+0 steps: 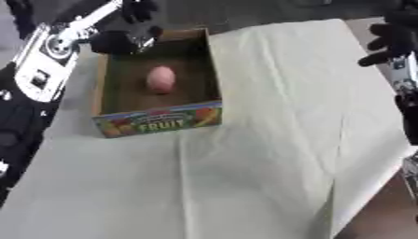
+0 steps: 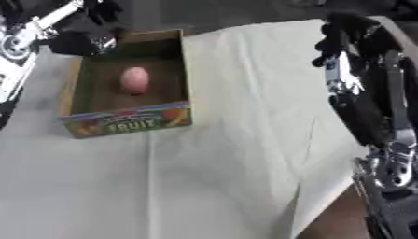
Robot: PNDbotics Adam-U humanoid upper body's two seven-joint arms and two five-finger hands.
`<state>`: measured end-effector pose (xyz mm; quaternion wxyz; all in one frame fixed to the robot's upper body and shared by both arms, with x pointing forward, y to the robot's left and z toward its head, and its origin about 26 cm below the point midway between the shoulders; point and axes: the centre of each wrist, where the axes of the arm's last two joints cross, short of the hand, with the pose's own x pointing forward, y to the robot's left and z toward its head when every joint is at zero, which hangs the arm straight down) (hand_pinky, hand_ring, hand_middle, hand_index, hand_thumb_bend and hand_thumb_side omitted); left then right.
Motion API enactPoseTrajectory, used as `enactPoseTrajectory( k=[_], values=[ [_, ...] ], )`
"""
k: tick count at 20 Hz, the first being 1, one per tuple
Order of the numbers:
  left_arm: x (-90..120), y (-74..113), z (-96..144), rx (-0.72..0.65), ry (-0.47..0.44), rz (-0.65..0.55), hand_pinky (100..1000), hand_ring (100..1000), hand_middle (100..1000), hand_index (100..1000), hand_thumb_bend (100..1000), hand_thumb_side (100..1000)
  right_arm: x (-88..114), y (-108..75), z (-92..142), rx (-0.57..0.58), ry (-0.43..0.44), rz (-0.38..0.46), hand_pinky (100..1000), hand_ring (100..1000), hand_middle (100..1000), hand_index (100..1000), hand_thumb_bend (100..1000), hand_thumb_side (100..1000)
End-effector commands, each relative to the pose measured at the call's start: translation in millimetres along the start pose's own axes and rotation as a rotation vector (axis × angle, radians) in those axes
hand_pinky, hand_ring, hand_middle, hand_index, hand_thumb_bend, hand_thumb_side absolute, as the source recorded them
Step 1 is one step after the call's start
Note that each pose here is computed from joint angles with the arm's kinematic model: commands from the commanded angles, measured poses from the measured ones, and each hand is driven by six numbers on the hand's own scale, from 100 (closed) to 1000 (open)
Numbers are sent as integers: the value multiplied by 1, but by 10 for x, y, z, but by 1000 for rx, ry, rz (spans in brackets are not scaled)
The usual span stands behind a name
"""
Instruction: Pick up objects on the table and place them in the box.
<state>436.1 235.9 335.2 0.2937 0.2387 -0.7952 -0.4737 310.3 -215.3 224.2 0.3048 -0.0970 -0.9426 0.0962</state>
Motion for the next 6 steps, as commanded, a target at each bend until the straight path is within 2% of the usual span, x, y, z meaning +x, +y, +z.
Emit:
enactPoseTrajectory(
  k=[1,6],
  values=[
    [334,381,144,84,-101,2,669,670,605,789,159,475,53,-38,-23,-15,-25,3,546,797,520,776,143,626],
    [713,527,465,159,-171,81,659,651,589,776,143,463,41,-46,-5,-28,-20,5,547,797,521,776,140,625]
  ],
)
